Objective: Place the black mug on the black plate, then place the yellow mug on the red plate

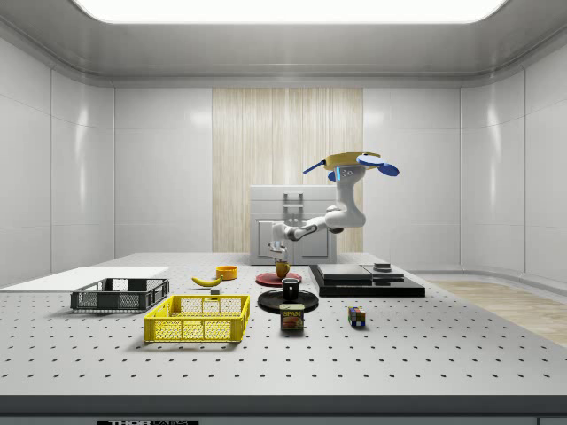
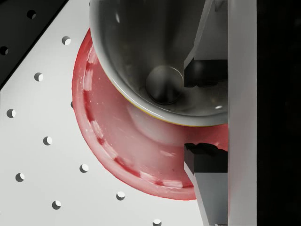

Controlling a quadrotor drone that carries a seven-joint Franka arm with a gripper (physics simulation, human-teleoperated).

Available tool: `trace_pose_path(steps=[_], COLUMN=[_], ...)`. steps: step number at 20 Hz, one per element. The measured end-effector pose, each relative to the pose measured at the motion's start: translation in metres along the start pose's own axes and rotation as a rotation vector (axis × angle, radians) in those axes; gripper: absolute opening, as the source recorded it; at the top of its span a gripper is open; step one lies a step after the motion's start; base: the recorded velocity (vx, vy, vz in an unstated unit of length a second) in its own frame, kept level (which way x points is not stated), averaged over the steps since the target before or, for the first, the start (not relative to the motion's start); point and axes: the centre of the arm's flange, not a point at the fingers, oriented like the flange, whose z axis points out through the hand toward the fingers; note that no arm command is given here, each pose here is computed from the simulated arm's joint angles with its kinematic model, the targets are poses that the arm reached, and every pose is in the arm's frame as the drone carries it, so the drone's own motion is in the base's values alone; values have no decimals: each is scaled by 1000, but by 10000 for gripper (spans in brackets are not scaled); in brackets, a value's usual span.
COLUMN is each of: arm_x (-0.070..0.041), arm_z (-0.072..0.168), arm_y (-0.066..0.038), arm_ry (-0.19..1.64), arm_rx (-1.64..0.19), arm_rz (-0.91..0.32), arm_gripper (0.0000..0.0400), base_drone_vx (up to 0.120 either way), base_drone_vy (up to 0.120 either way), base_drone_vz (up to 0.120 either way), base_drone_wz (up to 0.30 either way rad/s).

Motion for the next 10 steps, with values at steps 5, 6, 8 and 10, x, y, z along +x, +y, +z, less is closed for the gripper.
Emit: trace_pose_path(steps=[5,6,8,10], arm_x=[1,1,1,1], arm_z=[-13,-16,-21,-25], arm_y=[0,0,0,0], arm_ry=[0,0,0,0], arm_rx=[0,0,0,0], arm_rz=[0,0,0,0], arm_gripper=[354,364,378,387], base_drone_vx=[0,0,0,0], base_drone_vy=[0,0,0,0], base_drone_vz=[0,0,0,0], base_drone_wz=[0,0,0,0])
